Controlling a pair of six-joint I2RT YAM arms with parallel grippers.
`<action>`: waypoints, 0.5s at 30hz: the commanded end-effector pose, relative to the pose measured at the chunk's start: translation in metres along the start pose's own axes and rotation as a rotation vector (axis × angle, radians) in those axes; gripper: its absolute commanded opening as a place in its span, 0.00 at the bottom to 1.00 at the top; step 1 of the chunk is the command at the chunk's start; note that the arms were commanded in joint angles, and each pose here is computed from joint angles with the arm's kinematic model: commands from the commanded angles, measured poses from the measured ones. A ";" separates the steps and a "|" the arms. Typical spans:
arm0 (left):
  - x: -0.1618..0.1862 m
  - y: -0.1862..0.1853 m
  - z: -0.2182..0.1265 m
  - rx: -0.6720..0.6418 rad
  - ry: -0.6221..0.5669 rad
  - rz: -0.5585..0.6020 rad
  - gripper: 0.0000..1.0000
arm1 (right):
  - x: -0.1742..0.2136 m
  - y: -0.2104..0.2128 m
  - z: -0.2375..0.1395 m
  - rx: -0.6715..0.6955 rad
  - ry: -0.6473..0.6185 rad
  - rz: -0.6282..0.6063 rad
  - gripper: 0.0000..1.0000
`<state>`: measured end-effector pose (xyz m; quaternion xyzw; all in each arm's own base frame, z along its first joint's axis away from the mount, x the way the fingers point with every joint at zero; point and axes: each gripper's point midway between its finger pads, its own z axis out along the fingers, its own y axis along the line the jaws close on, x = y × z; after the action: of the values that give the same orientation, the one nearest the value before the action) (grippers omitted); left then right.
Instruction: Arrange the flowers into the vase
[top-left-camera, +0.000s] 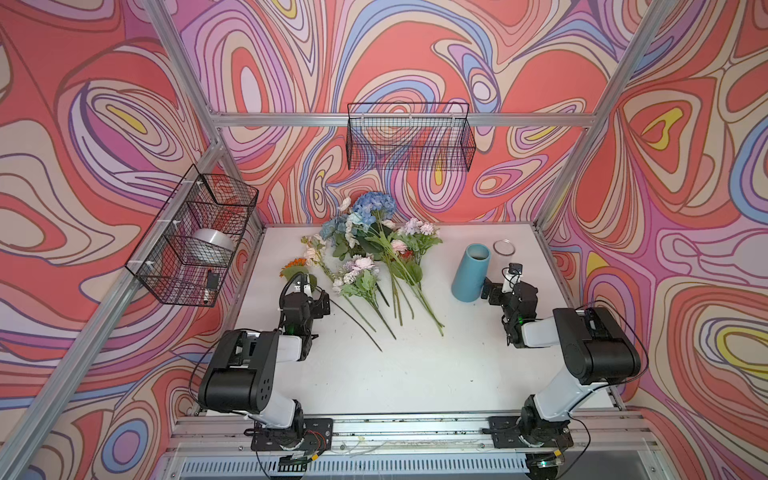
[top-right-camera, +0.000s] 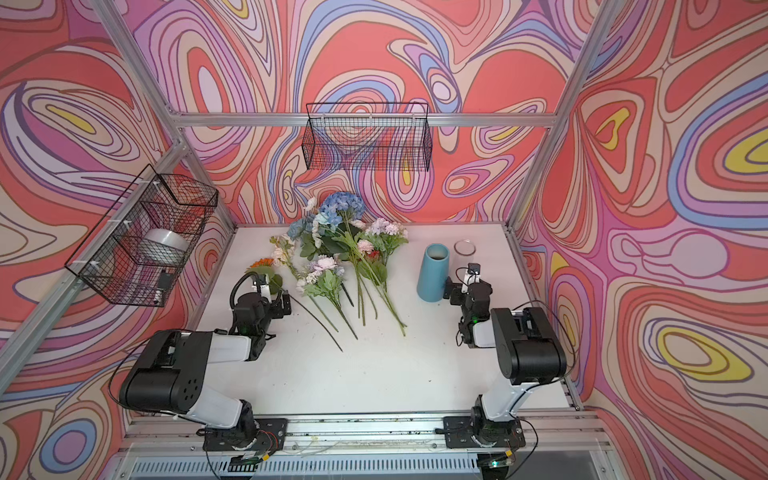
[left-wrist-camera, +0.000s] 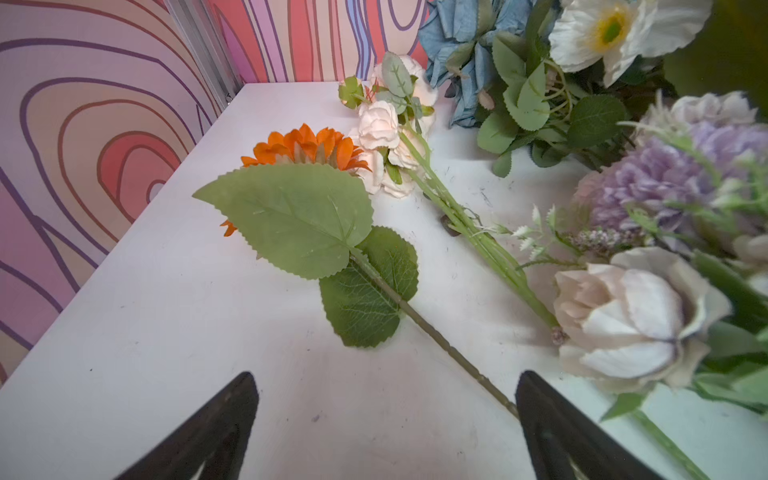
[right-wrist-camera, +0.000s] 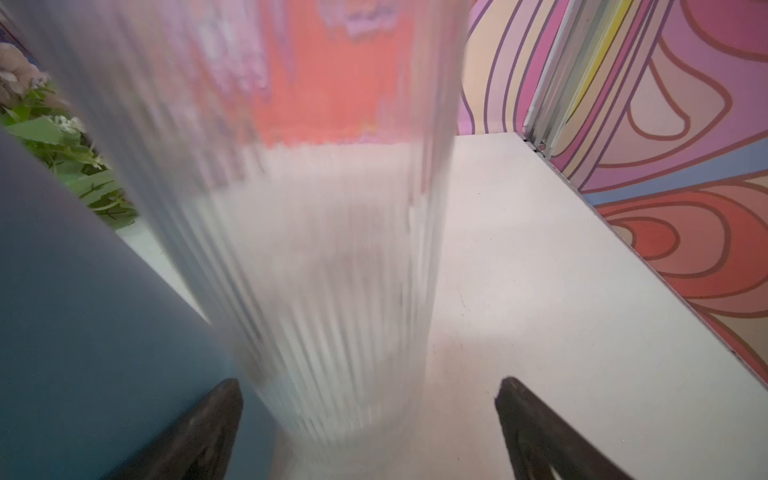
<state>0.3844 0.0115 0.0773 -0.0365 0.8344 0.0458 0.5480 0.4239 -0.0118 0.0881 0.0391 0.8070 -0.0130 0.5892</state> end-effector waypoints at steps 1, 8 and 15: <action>-0.014 0.001 0.003 0.001 -0.046 0.007 1.00 | -0.006 0.004 0.004 -0.022 -0.019 0.002 0.98; -0.014 0.001 0.003 0.003 -0.045 0.007 1.00 | -0.005 0.004 0.004 -0.022 -0.018 0.003 0.98; -0.014 0.001 0.003 0.004 -0.046 0.007 1.00 | -0.005 0.004 0.003 -0.022 -0.018 0.002 0.99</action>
<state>0.3844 0.0110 0.0773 -0.0357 0.8345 0.0445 0.5481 0.4240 -0.0117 0.0883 0.0390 0.8067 -0.0128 0.5895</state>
